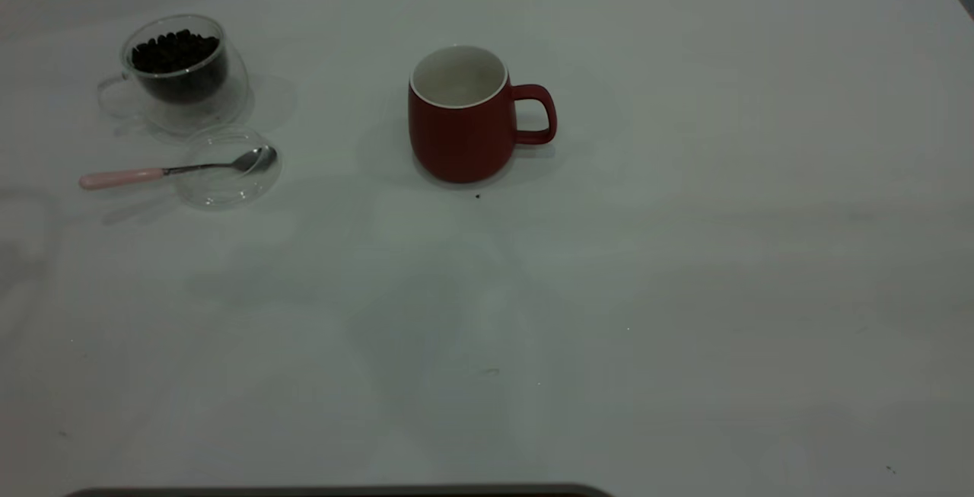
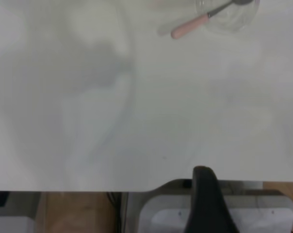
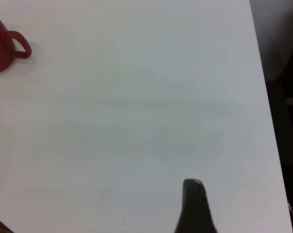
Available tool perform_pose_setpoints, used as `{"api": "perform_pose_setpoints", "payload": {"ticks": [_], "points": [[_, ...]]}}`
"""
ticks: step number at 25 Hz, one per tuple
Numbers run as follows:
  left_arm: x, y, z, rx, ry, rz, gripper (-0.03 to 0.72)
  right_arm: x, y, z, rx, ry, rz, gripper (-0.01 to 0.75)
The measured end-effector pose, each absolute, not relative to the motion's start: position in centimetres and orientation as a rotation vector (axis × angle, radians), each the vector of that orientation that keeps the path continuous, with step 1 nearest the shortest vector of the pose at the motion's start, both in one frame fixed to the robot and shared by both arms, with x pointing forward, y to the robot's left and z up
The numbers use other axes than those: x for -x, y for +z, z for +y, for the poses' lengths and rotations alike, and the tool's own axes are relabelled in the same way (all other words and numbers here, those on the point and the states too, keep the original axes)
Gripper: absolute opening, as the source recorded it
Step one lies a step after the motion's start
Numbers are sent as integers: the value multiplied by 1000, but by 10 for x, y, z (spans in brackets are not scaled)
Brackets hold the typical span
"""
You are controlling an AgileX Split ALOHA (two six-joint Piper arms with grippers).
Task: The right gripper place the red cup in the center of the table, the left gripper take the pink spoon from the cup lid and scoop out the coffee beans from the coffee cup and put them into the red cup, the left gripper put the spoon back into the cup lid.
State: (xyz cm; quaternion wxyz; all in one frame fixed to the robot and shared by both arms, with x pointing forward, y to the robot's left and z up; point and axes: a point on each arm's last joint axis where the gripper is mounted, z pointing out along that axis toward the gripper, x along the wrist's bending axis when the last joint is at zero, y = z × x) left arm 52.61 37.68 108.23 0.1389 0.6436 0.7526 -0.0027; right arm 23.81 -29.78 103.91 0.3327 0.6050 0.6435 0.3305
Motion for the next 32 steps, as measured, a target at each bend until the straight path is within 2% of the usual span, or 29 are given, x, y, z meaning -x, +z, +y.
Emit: {"api": "perform_pose_setpoints", "payload": {"ticks": [4,10,18,26,32], "points": [[-509,1100,371,-1848,69,2150,525,-238,1039,-298,-1580,863,1681,579],[-461,1094,355,-1809,48,2191,525,-238,1039,-298,-1580,863,1681,579],[-408,1108,339,-1799,200,2140,525,-238,1039,-298,-1580,863,1681,579],[-343,1078,317,-1887,258,2045,525,-238,1039,-298,-1580,863,1681,579],[-318,1046,297,-2032,194,1912,525,-238,1039,-298,-1580,863,1681,579]]}}
